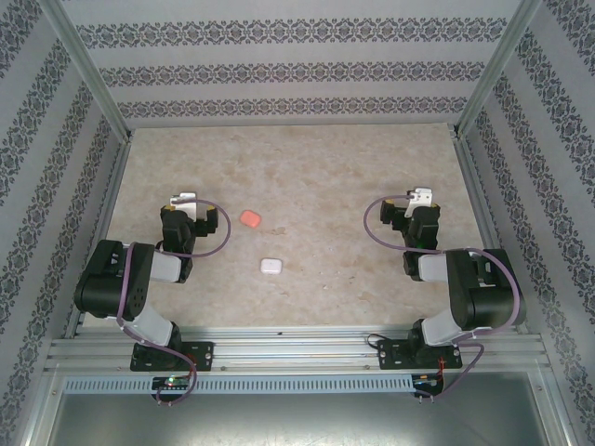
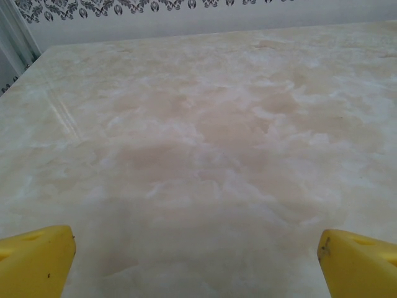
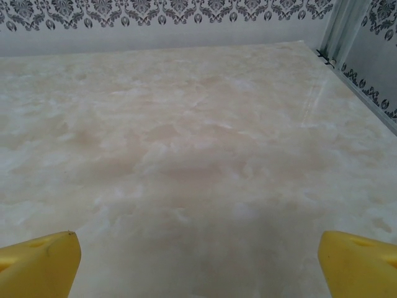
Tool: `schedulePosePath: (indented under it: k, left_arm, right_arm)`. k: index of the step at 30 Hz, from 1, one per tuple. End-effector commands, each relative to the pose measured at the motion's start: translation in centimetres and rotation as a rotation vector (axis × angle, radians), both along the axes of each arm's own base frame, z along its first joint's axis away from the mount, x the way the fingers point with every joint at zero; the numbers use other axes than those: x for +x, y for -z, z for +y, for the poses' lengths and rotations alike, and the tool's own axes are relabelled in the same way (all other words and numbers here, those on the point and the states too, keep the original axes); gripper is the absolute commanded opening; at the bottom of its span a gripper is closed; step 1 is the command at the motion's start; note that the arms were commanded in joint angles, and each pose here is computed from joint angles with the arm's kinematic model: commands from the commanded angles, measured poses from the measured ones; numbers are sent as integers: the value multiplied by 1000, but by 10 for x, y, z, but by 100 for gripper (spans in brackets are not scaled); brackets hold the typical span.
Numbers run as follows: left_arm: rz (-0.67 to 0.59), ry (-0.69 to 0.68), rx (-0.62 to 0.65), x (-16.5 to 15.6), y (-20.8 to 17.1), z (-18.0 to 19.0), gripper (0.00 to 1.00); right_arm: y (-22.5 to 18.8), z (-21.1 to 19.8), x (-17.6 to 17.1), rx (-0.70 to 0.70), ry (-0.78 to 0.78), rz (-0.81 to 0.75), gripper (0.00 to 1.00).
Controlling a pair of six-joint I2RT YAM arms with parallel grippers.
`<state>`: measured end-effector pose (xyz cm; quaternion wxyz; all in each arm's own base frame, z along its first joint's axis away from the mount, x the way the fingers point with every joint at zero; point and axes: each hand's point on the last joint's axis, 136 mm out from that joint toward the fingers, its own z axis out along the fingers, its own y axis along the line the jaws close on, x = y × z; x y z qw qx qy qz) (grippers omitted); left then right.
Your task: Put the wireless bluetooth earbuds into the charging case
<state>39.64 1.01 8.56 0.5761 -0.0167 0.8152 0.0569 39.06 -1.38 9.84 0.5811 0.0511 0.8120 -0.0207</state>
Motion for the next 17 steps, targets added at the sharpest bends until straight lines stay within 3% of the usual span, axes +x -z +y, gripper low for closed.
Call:
schedulePosePath:
  k: [1,17]
  left_arm:
    - [-7,0,-14,1,-4,1,100]
    - [-6,-1,-14,1,-3,1,100]
  right_arm:
    - [-7,6,5,-17,-25,-19,98]
    - [-7,6,5,-18,-26,-18,98]
